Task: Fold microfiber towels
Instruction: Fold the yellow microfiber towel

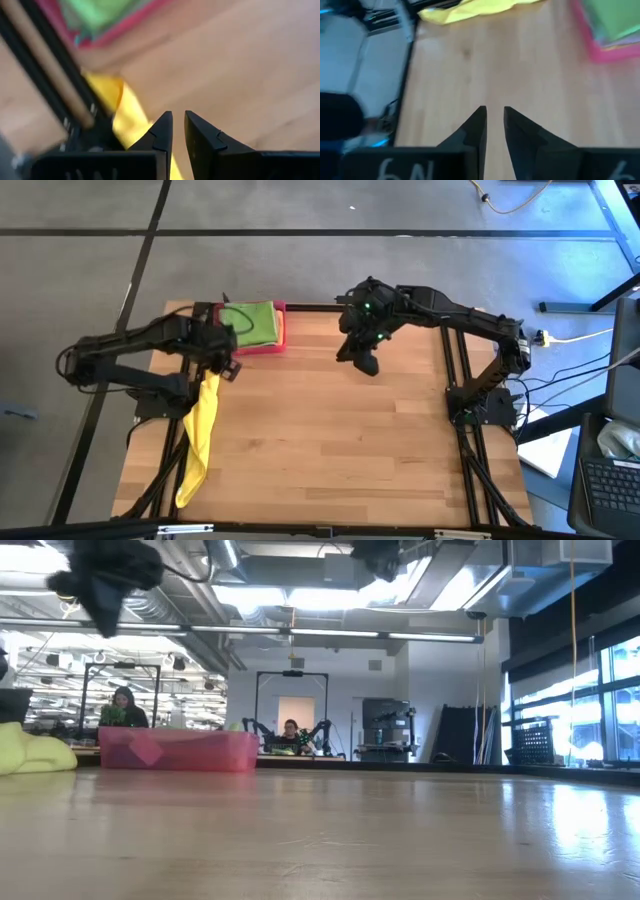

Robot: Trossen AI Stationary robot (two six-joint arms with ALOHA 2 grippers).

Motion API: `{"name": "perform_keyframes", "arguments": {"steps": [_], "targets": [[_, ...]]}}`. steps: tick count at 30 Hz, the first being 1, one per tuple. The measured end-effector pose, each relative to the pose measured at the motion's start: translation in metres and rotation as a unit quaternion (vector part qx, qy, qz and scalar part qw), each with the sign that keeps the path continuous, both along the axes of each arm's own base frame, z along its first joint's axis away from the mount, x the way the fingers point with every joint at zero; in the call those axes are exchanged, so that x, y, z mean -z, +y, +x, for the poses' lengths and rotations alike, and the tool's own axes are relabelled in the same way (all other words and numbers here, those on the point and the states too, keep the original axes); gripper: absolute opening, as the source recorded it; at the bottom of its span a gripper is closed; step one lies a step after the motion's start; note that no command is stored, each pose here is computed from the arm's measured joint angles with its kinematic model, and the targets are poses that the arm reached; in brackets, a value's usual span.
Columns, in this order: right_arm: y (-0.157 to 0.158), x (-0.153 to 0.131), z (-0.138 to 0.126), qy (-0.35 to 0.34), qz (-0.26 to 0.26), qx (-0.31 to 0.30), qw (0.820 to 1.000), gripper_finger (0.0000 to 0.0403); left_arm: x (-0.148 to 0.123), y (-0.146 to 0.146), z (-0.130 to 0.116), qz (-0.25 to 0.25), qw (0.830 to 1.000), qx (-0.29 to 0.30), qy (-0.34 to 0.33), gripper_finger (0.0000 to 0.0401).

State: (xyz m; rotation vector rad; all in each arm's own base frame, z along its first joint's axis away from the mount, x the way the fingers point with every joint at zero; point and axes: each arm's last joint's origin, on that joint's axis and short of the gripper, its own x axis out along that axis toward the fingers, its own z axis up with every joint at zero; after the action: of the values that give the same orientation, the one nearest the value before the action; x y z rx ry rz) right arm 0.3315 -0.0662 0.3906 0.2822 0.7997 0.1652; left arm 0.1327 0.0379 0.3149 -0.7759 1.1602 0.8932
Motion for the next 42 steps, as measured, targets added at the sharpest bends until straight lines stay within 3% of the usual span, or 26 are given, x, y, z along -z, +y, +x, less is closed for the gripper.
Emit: {"name": "perform_keyframes", "arguments": {"steps": [7, 12, 18, 21, 28, 32, 38, 42], "targets": [[-0.001, 0.002, -0.006, 0.006, 0.056, -0.065, 0.996, 0.0068, 0.004, -0.021, -0.004, -0.043, 0.998, -0.004, 0.042, 0.0039], [0.005, 0.005, -0.009, 0.023, 0.042, -0.092, 0.995, 0.0068, 0.021, -0.024, -0.001, -0.054, 0.995, -0.024, 0.080, 0.0039], [-0.001, 0.009, -0.017, 0.045, 0.019, -0.109, 0.993, 0.0068, 0.061, -0.030, -0.008, -0.158, 0.975, -0.040, 0.149, 0.0039], [-0.005, 0.008, -0.019, 0.044, 0.017, -0.106, 0.993, 0.0068, 0.071, -0.032, -0.011, -0.177, 0.969, -0.042, 0.170, 0.0039], [-0.005, 0.007, -0.022, 0.042, 0.018, -0.115, 0.992, 0.0068, 0.073, -0.032, -0.009, -0.097, 0.977, -0.103, 0.157, 0.0039], [-0.005, 0.007, -0.022, 0.037, 0.009, -0.123, 0.992, 0.0068, 0.077, -0.031, -0.005, -0.047, 0.983, -0.102, 0.143, 0.0039], [-0.005, 0.006, -0.021, 0.039, 0.018, -0.111, 0.993, 0.0068, 0.105, -0.031, -0.001, -0.054, 0.986, -0.091, 0.125, 0.0039], [-0.007, 0.005, -0.019, 0.028, 0.002, -0.099, 0.995, 0.0068, 0.107, -0.032, 0.002, -0.059, 0.988, -0.063, 0.131, 0.0039]]}}
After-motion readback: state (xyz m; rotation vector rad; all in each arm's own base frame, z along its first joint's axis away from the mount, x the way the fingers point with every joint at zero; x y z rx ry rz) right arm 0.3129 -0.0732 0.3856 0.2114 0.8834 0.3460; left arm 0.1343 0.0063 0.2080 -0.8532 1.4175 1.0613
